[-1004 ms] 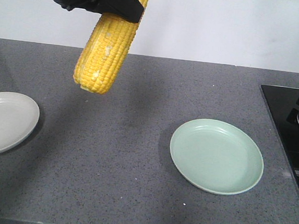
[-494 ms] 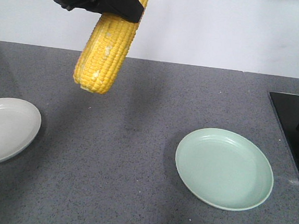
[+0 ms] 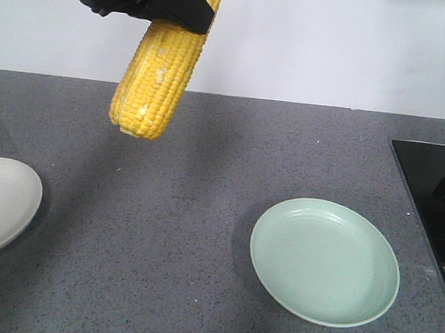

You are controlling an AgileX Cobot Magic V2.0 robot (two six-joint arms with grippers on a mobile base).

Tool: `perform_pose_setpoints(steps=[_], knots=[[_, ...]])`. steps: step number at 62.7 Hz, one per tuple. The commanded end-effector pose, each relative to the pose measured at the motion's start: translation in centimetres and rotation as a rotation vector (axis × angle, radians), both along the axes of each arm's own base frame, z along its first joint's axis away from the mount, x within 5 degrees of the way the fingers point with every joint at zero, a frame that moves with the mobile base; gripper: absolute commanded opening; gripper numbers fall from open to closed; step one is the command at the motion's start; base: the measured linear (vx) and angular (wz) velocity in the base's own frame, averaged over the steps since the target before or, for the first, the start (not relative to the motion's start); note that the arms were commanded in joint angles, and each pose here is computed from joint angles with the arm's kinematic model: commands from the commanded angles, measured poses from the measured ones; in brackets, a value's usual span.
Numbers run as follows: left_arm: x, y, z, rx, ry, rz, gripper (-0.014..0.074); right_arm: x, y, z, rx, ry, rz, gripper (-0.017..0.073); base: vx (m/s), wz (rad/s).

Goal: Distribute corn equally
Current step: 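Drive the base along the counter toward the second pair of plates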

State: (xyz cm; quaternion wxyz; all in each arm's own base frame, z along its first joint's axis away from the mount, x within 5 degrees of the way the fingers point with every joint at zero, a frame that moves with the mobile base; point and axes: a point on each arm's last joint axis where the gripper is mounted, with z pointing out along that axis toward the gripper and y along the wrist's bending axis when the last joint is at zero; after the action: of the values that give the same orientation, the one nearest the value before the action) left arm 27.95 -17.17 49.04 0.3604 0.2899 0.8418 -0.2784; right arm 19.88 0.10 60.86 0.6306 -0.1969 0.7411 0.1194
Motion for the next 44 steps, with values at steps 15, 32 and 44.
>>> perform_pose_setpoints(steps=[15, 32, 44], knots=[[-1.45, 0.36, 2.38, -0.085, -0.082, -0.001, -0.0007, -1.08, 0.39, 0.69, 0.004, -0.039, 0.016, -0.0004, 0.04, -0.05], [-1.45, 0.36, 2.38, -0.085, -0.082, -0.001, -0.0007, -1.08, 0.39, 0.69, 0.004, -0.039, 0.016, -0.0004, 0.03, -0.06], [-1.45, 0.36, 2.38, -0.085, -0.082, -0.001, -0.0007, -1.08, 0.39, 0.69, 0.004, -0.039, 0.016, -0.0004, 0.01, -0.04]])
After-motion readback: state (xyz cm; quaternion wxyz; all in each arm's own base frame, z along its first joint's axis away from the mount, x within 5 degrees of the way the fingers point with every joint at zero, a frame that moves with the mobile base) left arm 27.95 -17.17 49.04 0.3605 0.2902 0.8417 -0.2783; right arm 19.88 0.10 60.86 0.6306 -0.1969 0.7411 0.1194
